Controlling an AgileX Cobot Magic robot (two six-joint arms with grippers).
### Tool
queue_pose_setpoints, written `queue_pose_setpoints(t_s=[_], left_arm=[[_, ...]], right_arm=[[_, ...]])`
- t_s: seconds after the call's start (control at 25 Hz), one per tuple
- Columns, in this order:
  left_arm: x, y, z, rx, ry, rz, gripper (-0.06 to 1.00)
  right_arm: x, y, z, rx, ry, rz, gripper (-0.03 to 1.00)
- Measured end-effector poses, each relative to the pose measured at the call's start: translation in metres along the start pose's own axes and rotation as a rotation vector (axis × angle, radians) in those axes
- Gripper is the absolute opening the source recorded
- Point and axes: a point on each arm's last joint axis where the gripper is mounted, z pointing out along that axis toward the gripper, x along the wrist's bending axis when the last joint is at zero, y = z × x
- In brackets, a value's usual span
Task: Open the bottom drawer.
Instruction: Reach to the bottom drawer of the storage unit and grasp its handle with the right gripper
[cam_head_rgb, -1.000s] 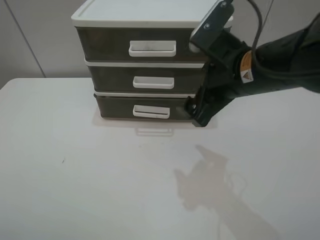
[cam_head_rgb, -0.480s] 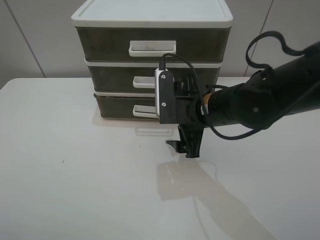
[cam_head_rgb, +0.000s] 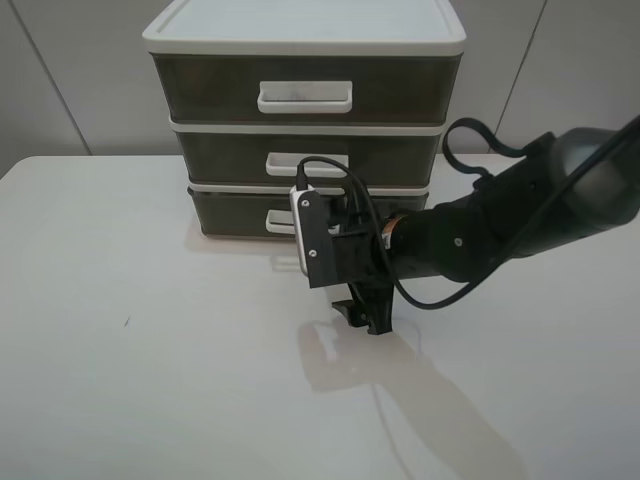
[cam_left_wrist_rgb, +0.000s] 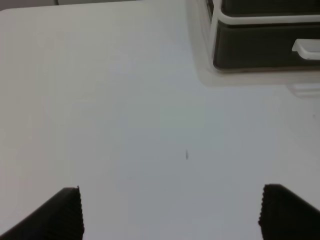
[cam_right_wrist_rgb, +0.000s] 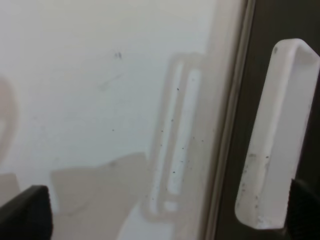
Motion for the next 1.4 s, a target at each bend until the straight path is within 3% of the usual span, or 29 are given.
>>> queue_pose_setpoints(t_s=[0.24,0.4,0.64,1.4], left_arm=[[0.0,0.0,0.0,0.0,0.0,0.0,0.72],[0.0,0.0,0.0,0.0,0.0,0.0,0.72],[0.0,0.0,0.0,0.0,0.0,0.0,0.72],[0.0,0.0,0.0,0.0,0.0,0.0,0.72]], right_arm=[[-0.016,0.004,0.004,0.003,0.028,-0.009,0.82],[-0.015,0.003,0.012,0.008,0.038,-0.011,0.82],[-0.015,0.001,0.02,0.021,-0.014,0.034,0.82],[-0.01,-0.002,0.028,0.033,-0.006,0.042,0.82]])
